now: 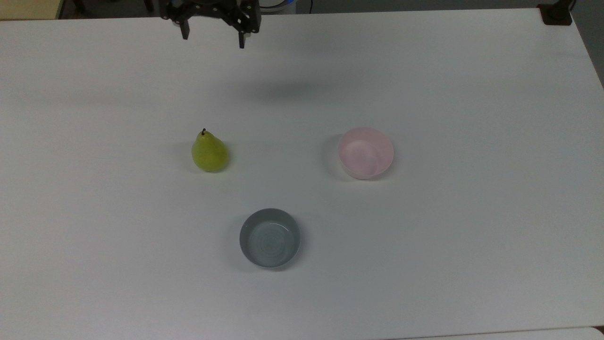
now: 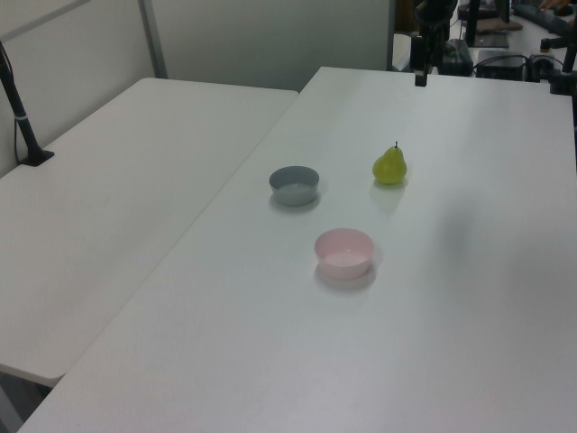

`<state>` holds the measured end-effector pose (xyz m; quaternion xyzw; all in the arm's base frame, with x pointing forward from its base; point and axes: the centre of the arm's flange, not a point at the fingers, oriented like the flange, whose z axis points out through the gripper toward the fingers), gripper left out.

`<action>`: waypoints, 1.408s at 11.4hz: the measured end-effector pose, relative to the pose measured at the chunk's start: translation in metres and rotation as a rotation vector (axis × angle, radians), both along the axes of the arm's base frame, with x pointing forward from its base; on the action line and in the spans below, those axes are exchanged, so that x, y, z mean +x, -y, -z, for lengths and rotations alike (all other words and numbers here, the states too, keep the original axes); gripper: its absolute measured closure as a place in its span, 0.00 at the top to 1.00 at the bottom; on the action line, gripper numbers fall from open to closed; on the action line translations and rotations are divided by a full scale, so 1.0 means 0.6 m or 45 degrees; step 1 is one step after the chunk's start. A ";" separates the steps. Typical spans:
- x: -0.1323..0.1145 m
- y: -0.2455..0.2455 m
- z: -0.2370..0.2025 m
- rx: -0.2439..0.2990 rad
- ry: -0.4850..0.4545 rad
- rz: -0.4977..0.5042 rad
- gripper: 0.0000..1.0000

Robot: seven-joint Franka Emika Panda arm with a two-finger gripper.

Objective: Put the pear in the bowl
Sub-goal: 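Lower the open gripper down over the yellow-green pear, then close the gripper around the pear's body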

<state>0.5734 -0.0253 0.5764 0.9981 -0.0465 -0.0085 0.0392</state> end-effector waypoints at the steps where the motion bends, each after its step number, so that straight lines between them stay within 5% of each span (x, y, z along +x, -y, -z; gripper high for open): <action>1: 0.006 0.027 0.004 -0.001 0.012 -0.019 1.00; 4: 0.036 0.095 0.053 -0.006 0.016 -0.120 1.00; 9: 0.103 0.094 0.191 -0.004 0.008 -0.166 1.00; 16: 0.120 0.063 0.356 -0.024 -0.027 -0.245 1.00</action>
